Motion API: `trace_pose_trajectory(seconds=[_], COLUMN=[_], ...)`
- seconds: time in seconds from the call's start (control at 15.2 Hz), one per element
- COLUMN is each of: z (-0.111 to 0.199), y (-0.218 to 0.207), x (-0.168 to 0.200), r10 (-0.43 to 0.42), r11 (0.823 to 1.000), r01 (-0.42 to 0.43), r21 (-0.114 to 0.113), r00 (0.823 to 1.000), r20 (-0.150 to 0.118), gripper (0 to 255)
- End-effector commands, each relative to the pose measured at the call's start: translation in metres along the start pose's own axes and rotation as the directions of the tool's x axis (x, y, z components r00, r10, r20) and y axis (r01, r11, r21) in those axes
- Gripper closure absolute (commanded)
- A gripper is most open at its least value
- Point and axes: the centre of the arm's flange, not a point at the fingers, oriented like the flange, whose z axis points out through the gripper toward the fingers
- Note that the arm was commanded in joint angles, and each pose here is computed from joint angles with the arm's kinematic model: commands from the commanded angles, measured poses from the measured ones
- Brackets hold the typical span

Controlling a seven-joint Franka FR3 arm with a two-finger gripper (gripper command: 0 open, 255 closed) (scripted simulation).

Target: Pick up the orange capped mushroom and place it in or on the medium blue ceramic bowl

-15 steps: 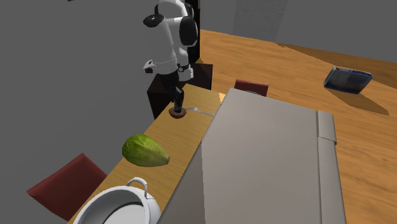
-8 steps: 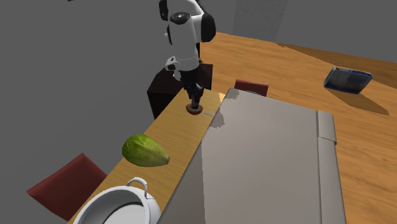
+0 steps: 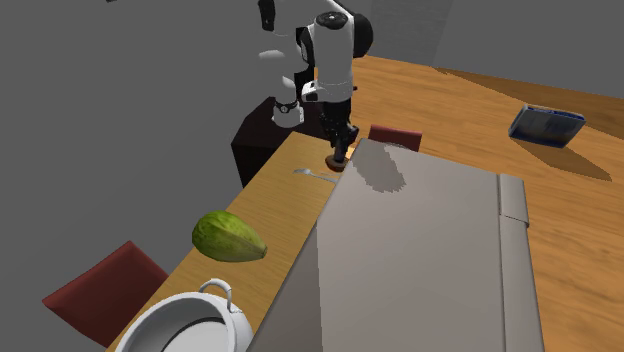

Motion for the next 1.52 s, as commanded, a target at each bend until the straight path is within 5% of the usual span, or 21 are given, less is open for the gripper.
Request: trace_pose_trajectory(seconds=[0.0, 0.86, 1.45], z=[0.002, 0.016, 0.058], y=[-0.010, -0.078, -0.076], x=[-0.025, -0.182, -0.185], r10=[0.001, 0.001, 0.001], r11=[1.000, 1.000, 1.000], r01=[-0.001, -0.001, -0.001], r21=[0.000, 0.000, 0.000], r00=[1.000, 1.000, 1.000], r20=[0.000, 0.000, 0.000], gripper=[255, 255, 255])
